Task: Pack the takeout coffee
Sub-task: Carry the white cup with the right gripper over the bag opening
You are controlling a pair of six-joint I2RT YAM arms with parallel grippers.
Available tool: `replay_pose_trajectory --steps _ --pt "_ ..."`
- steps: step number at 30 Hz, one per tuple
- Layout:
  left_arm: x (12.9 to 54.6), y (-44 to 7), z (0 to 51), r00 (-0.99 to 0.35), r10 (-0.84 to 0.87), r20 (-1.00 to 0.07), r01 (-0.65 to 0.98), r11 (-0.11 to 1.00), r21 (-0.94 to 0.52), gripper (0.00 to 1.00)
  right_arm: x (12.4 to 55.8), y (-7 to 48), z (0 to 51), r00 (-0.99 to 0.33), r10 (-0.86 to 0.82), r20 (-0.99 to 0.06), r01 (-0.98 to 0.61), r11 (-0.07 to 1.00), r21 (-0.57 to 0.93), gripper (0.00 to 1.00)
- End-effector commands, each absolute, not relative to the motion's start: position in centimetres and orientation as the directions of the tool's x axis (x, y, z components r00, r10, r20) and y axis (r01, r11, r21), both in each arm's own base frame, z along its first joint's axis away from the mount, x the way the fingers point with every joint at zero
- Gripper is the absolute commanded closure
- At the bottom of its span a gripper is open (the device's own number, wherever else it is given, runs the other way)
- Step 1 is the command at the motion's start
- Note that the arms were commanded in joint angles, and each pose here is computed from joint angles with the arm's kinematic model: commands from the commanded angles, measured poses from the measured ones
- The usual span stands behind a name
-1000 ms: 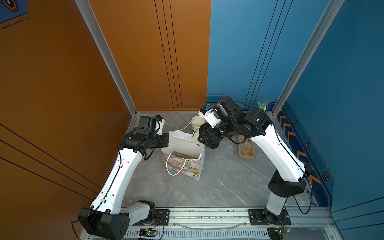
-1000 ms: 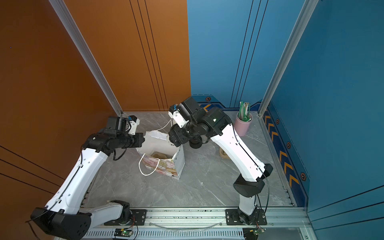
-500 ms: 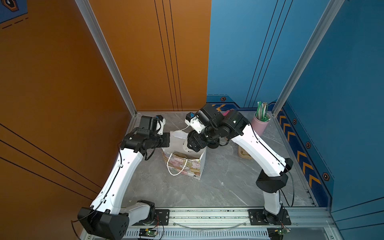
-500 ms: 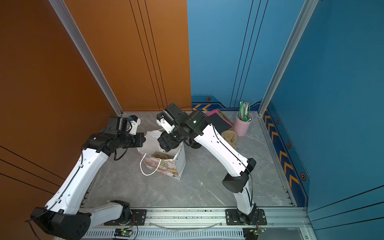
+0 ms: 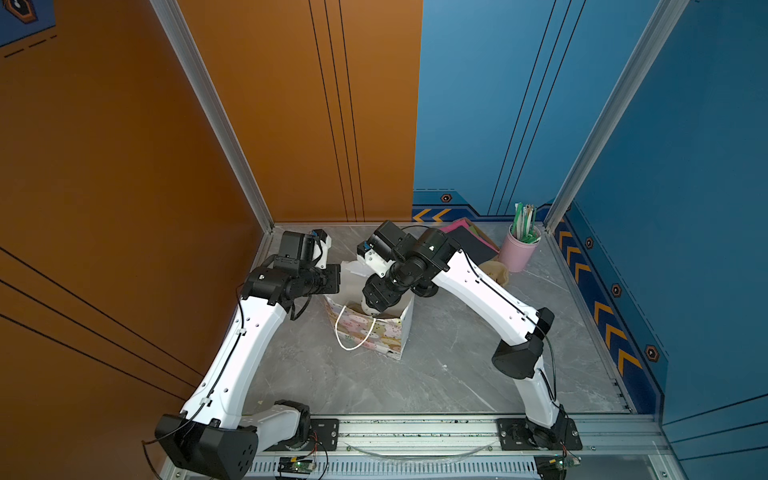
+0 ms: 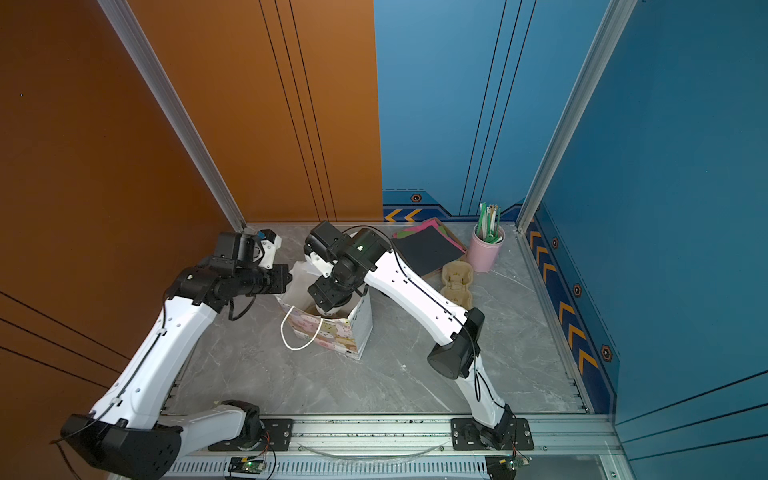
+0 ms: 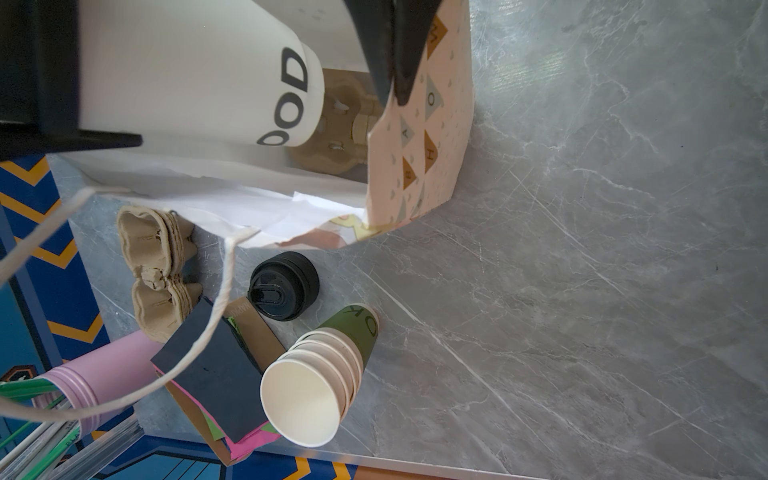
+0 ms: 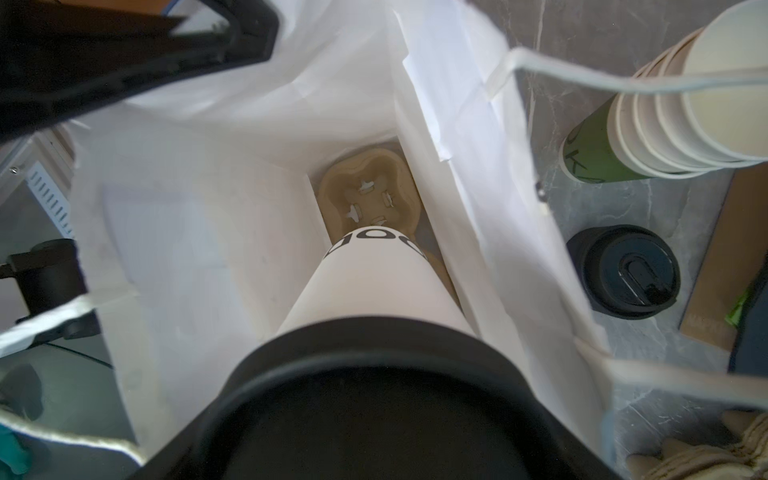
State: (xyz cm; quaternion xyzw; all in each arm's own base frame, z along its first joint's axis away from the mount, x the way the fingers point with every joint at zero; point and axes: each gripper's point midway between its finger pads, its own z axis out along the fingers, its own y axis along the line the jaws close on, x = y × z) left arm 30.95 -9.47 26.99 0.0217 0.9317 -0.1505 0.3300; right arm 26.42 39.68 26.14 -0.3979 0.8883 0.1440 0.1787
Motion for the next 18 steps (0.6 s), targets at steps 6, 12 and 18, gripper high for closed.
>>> replay_pose_trajectory --steps 6,12,18 --pt "30.8 -9.7 27.0 -0.777 -0.054 -0.627 0.149 0.952 -0.266 1.0 26.5 39.4 23.3 -0.606 -0.713 -0.353 -0.774 0.631 0.054 0.13" --pt "30.9 -9.7 26.9 -0.776 -0.051 -0.629 0.15 0.953 -0.263 1.0 26.6 39.6 21.6 -0.604 -0.732 -0.316 -0.78 0.624 0.048 0.13" --pt "31.0 -9.7 26.9 -0.774 -0.05 -0.631 0.151 0.954 -0.261 1.0 26.6 39.5 19.8 -0.604 -0.75 -0.271 -0.784 0.619 0.036 0.13"
